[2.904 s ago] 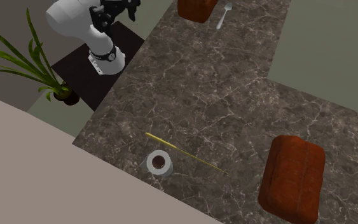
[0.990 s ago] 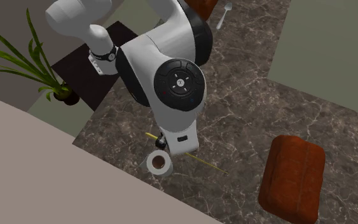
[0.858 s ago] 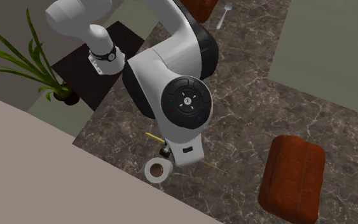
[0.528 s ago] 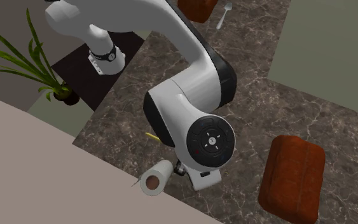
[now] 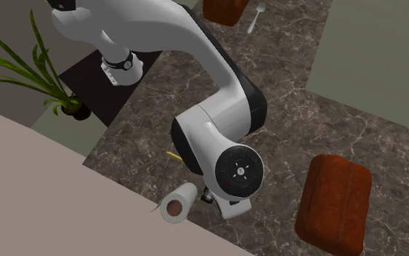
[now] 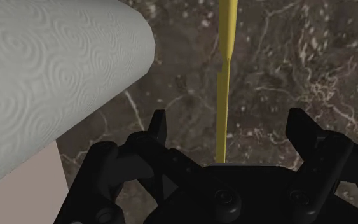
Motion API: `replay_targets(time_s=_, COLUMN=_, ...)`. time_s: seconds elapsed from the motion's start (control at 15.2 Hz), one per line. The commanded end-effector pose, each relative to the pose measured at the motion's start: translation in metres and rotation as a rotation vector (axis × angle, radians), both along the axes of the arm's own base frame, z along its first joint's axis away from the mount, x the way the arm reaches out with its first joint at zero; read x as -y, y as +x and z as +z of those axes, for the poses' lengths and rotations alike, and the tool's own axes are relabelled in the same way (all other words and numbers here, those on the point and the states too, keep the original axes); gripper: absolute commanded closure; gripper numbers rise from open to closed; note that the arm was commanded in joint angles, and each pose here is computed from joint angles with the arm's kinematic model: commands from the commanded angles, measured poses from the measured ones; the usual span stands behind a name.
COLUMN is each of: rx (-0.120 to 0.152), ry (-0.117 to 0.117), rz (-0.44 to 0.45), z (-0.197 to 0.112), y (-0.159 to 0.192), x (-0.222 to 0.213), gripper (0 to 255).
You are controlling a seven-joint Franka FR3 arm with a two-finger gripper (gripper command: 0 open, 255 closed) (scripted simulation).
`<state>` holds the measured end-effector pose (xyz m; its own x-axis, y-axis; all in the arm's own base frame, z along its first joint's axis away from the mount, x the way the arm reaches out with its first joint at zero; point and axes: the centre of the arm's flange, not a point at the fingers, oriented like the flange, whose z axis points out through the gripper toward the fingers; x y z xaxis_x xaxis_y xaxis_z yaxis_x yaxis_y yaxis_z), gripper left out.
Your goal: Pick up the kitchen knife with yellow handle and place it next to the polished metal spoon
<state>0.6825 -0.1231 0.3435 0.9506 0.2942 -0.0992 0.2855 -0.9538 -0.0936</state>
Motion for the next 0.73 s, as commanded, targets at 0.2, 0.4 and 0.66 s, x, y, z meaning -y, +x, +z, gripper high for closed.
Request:
replay_targets(time_s=0.2, rx=0.001, ry=0.000, rz=0.000, z=-0.0046, y=-0.0001, x=-0.0003, gripper=0)
replay_targets(time_s=0.4, rx=0.000, ry=0.000, rz=0.000, z=-0.0045, y=-0.0001, x=-0.0003, gripper=0)
replay_targets(time_s=0.66, rx=0.000, ry=0.000, rz=0.000, z=-0.0045, y=-0.0001, x=-0.0003, gripper=255)
